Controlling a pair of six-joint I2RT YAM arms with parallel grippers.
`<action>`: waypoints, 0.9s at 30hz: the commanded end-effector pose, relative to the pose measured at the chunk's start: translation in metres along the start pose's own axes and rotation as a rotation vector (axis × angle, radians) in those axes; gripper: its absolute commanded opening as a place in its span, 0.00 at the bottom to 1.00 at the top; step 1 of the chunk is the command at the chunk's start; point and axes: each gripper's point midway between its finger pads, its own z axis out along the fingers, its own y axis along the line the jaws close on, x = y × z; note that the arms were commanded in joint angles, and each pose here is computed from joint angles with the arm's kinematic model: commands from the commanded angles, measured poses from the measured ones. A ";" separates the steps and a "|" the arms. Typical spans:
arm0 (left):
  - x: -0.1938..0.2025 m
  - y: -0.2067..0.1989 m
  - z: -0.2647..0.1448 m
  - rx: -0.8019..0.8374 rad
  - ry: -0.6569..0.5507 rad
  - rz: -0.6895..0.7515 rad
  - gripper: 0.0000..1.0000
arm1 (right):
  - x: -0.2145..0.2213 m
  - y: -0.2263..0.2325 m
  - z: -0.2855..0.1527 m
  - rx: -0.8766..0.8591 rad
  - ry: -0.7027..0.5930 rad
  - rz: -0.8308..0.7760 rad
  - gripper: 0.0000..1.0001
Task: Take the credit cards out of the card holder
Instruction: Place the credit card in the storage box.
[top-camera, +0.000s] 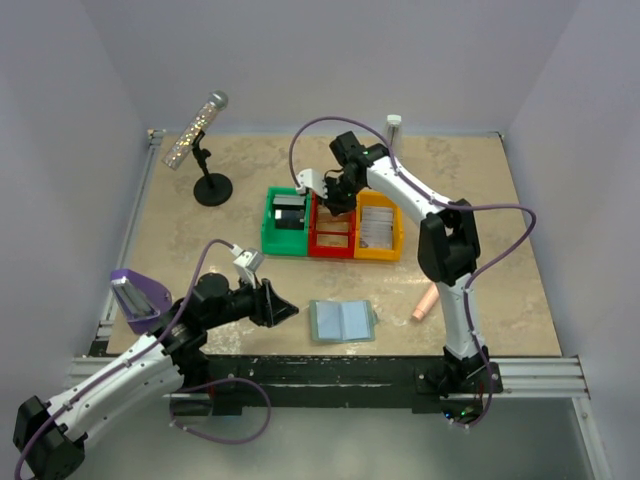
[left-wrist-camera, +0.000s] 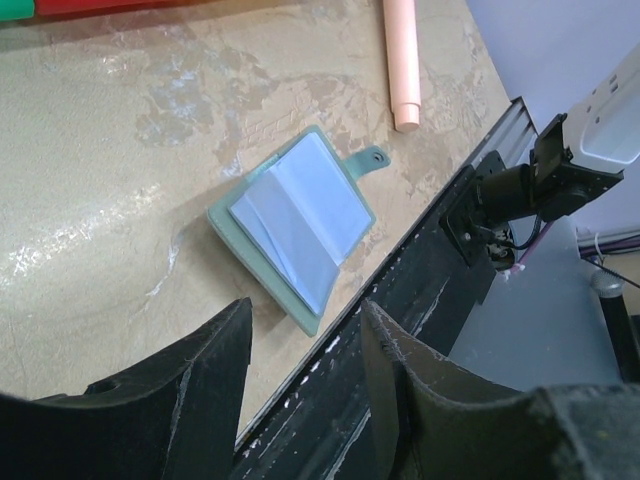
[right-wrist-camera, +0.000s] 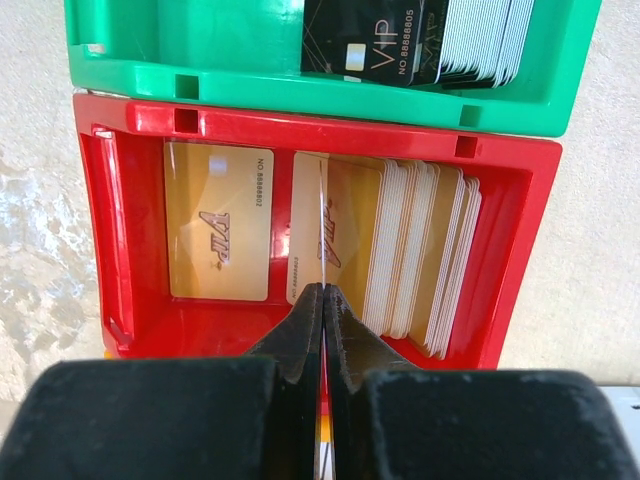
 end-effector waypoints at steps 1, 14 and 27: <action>-0.014 -0.009 0.000 0.031 -0.043 0.023 0.52 | 0.010 -0.006 -0.010 0.027 0.070 -0.020 0.00; -0.013 -0.007 0.002 0.027 -0.037 0.019 0.52 | 0.019 -0.012 -0.004 0.059 0.112 -0.025 0.00; -0.012 -0.007 0.003 0.030 -0.033 0.019 0.52 | 0.018 -0.017 -0.004 0.102 0.114 -0.015 0.10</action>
